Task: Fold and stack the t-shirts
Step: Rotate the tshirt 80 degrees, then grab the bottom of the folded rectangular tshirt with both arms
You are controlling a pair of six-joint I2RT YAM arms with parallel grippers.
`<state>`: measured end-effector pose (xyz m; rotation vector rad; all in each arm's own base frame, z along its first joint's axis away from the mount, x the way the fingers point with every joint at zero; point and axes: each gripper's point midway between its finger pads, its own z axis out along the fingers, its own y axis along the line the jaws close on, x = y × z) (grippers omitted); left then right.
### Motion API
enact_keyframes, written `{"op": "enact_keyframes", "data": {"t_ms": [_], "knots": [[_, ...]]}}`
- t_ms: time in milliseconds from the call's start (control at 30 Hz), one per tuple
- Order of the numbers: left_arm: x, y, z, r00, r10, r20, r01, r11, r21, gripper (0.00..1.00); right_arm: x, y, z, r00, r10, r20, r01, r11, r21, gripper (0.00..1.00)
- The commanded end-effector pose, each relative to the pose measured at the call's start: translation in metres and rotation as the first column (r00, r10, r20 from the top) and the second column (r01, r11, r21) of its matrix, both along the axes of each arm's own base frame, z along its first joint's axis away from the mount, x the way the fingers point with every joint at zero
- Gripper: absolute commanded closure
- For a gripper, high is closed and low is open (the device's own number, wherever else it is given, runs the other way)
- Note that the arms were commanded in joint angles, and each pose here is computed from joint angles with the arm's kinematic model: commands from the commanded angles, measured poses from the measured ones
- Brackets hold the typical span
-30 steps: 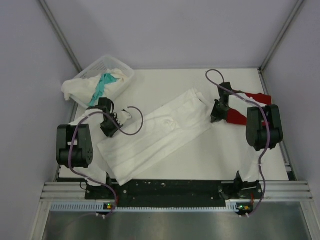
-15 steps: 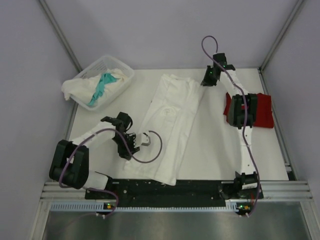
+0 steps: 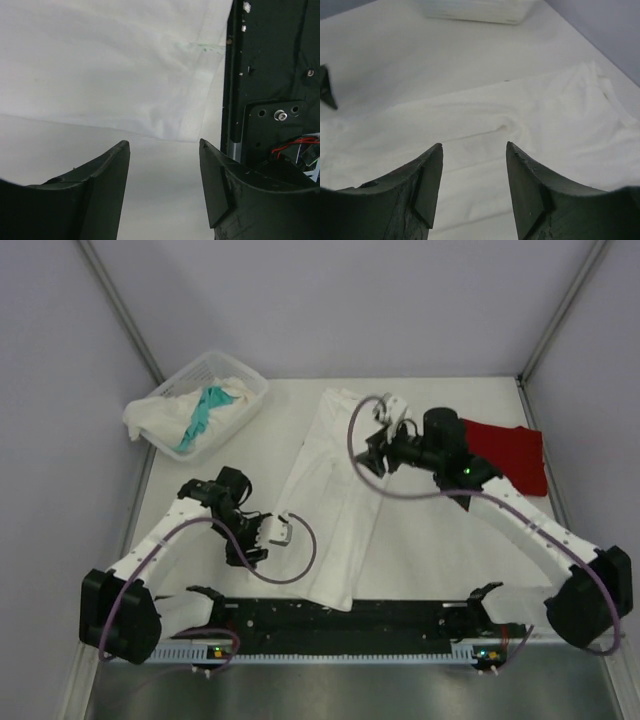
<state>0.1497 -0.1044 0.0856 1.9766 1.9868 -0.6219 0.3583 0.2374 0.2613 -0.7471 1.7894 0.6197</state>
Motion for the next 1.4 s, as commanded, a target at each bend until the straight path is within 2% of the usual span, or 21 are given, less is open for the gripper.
{"op": "enact_keyframes", "data": {"t_ms": [0,67,200,300,367,500,600,700,833,867,933,1033,1067,1133,1267,1367], "knots": [[-0.033,0.007,-0.013,0.982,-0.19,0.021,0.19,0.981,-0.034,0.37,-0.117,0.05,-0.068,0.794,0.557,0.245,-0.479,0.82,-0.313,0.47],[-0.038,0.01,-0.019,0.969,-0.24,0.053,0.242,0.97,-0.031,0.37,-0.172,0.06,-0.094,0.668,0.709,0.228,-0.611,0.697,-0.377,0.45],[-0.042,0.01,-0.03,0.945,-0.306,0.111,0.312,0.949,-0.038,0.35,-0.229,0.067,-0.134,0.596,0.794,0.117,-0.667,0.571,-0.479,0.44],[-0.041,0.01,-0.037,0.943,-0.305,0.134,0.311,0.95,-0.025,0.35,-0.263,0.072,-0.162,0.525,0.85,0.029,-0.699,0.45,-0.556,0.44],[-0.041,0.013,-0.042,0.941,-0.31,0.133,0.313,0.95,0.0,0.35,-0.278,0.07,-0.18,0.495,0.868,-0.032,-0.712,0.384,-0.588,0.44],[-0.041,0.025,-0.06,0.938,-0.322,0.126,0.314,0.946,0.075,0.35,-0.3,0.069,-0.203,0.438,0.893,-0.103,-0.742,0.295,-0.601,0.45],[-0.034,0.027,-0.066,0.94,-0.309,0.143,0.296,0.949,0.109,0.35,-0.305,0.072,-0.215,0.426,0.896,-0.125,-0.735,0.262,-0.625,0.45],[-0.028,0.023,-0.067,0.94,-0.301,0.158,0.287,0.952,0.111,0.35,-0.307,0.078,-0.225,0.423,0.898,-0.124,-0.742,0.265,-0.616,0.45],[-0.036,0.022,-0.076,0.944,-0.307,0.116,0.293,0.948,0.126,0.37,-0.31,0.082,-0.238,0.421,0.895,-0.148,-0.747,0.25,-0.616,0.49],[-0.037,0.023,-0.078,0.944,-0.312,0.111,0.296,0.945,0.137,0.39,-0.311,0.082,-0.241,0.42,0.895,-0.153,-0.752,0.248,-0.611,0.51],[-0.04,0.024,-0.081,0.946,-0.311,0.091,0.296,0.943,0.15,0.49,-0.317,0.082,-0.245,0.402,0.901,-0.164,-0.773,0.237,-0.589,0.59],[-0.044,0.025,-0.082,0.944,-0.319,0.077,0.304,0.938,0.166,0.74,-0.32,0.083,-0.246,0.414,0.895,-0.167,-0.781,0.255,-0.57,0.94],[-0.044,0.025,-0.081,0.943,-0.322,0.078,0.306,0.937,0.167,0.83,-0.317,0.083,-0.243,0.433,0.888,-0.156,-0.771,0.276,-0.574,0.99],[-0.04,0.021,-0.076,0.945,-0.314,0.09,0.297,0.941,0.163,1.0,-0.31,0.086,-0.23,0.478,0.871,-0.111,-0.749,0.339,-0.569,1.0],[0.0,-0.007,-0.038,0.962,-0.198,0.185,0.182,0.978,0.101,1.0,-0.274,0.092,-0.189,0.659,0.751,-0.041,-0.681,0.573,-0.457,1.0],[0.031,-0.026,-0.006,0.975,-0.093,0.203,0.08,0.994,0.068,1.0,-0.235,0.085,-0.159,0.776,0.631,-0.012,-0.595,0.724,-0.349,1.0]]}}
